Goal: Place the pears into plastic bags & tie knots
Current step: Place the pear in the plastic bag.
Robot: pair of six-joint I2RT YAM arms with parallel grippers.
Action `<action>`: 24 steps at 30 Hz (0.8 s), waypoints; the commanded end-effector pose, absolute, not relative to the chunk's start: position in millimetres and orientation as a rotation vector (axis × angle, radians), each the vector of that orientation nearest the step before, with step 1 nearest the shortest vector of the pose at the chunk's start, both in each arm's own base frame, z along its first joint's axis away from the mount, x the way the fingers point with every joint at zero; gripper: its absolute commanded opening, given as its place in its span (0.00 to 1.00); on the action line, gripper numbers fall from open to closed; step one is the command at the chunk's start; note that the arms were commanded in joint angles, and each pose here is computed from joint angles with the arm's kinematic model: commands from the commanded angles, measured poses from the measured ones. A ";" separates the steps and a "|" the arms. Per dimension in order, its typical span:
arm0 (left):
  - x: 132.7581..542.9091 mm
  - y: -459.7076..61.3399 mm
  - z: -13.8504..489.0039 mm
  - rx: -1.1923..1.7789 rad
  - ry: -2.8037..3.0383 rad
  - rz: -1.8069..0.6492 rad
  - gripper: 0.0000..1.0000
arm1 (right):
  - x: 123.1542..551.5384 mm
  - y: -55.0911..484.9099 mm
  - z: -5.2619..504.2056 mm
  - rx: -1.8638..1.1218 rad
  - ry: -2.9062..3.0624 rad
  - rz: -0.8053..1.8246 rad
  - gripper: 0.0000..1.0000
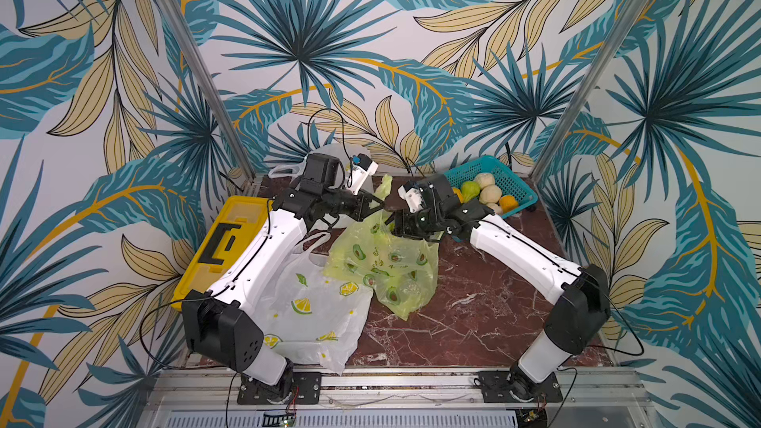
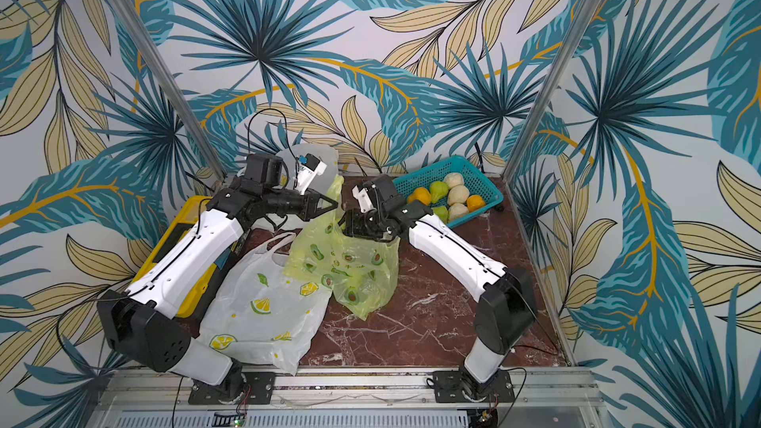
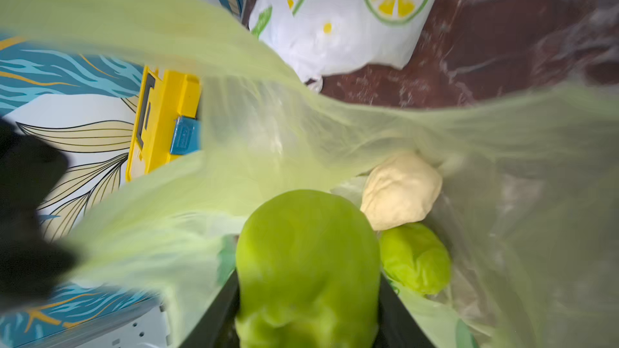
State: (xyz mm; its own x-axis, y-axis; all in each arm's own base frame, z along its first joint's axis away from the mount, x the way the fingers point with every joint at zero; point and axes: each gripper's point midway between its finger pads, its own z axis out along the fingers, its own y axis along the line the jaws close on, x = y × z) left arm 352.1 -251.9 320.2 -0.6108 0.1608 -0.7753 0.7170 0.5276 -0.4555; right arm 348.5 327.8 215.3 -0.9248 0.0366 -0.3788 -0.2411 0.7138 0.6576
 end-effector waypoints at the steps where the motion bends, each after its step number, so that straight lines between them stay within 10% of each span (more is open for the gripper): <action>1: 336.3 -252.6 338.2 0.773 2.006 -1.050 0.00 | 350.6 337.6 182.0 -0.079 2.632 1.140 0.33; 8: 343.7 -247.6 331.1 0.744 2.032 -0.992 0.00 | 355.3 300.6 200.7 -0.151 2.619 0.879 0.73; 24: 361.3 -255.7 297.2 0.648 2.165 -0.988 0.00 | 489.6 50.3 189.4 0.540 2.377 0.056 0.75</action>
State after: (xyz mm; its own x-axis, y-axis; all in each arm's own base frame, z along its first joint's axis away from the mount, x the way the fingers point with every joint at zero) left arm 359.5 -252.7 301.6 -0.6497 0.1587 -0.7434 0.6668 0.5886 -0.4570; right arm 476.7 84.2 218.7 -0.6902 0.4092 -0.5968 0.2523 0.9091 0.3315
